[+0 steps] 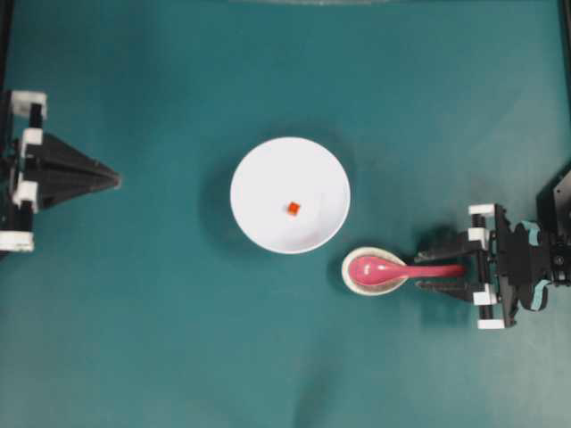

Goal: Grip the spoon and scoop the red block from the bowl with right arm.
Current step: 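Close the right gripper on the pink spoon handle, then lift the pink spoon and carry it over the white bowl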

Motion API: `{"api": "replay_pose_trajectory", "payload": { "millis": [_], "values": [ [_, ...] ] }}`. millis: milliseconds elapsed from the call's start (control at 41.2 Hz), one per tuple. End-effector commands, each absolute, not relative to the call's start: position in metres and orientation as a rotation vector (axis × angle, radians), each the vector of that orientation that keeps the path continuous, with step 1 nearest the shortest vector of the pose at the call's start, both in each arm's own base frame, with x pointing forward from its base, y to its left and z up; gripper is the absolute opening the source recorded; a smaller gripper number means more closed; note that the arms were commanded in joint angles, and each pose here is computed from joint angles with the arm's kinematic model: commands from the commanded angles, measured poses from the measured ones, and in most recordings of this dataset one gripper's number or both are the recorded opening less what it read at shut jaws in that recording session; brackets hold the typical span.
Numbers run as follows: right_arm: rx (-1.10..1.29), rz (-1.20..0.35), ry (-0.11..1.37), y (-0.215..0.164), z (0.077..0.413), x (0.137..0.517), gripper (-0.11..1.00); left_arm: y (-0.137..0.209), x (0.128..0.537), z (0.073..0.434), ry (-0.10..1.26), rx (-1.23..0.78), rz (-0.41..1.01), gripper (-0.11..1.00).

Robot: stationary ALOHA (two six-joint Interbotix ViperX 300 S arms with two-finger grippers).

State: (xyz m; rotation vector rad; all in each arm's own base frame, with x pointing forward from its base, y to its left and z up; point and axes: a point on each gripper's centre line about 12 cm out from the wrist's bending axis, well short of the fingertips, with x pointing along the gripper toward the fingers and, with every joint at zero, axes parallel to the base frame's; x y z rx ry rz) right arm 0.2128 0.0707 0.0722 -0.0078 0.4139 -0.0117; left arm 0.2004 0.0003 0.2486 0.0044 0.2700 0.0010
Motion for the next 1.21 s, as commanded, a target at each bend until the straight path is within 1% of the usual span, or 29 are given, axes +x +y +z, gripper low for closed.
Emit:
{"api": "replay_pose_trajectory", "payload": {
  "millis": [0, 48, 170, 242, 679, 994, 1188],
  "values": [
    [-0.003, -0.005, 0.393, 0.073, 0.076, 0.215, 0.44, 0.000, 0.204, 0.259, 0.245, 0.006, 0.001, 0.04],
    [-0.004, -0.005, 0.395, 0.073, 0.075, 0.215, 0.41, 0.000, 0.204, 0.258, 0.247, 0.007, 0.001, 0.04],
    [-0.003, -0.005, 0.393, 0.073, 0.076, 0.215, 0.29, 0.000, 0.204, 0.258, 0.247, 0.008, -0.001, 0.04],
    [-0.002, -0.004, 0.392, 0.073, 0.076, 0.215, 0.26, 0.000, 0.204, 0.258, 0.247, 0.006, 0.001, 0.04],
    [0.011, -0.001, 0.378, 0.073, 0.081, 0.215, 0.25, 0.000, 0.205, 0.257, 0.255, 0.005, -0.001, 0.04],
    [0.072, 0.002, 0.326, 0.066, 0.104, 0.208, 0.25, 0.000, 0.206, 0.256, 0.258, 0.005, -0.001, 0.04],
    [0.051, 0.017, 0.308, 0.066, 0.118, 0.211, 0.25, 0.000, 0.206, 0.256, 0.258, 0.006, -0.001, 0.04]
  ]
}}
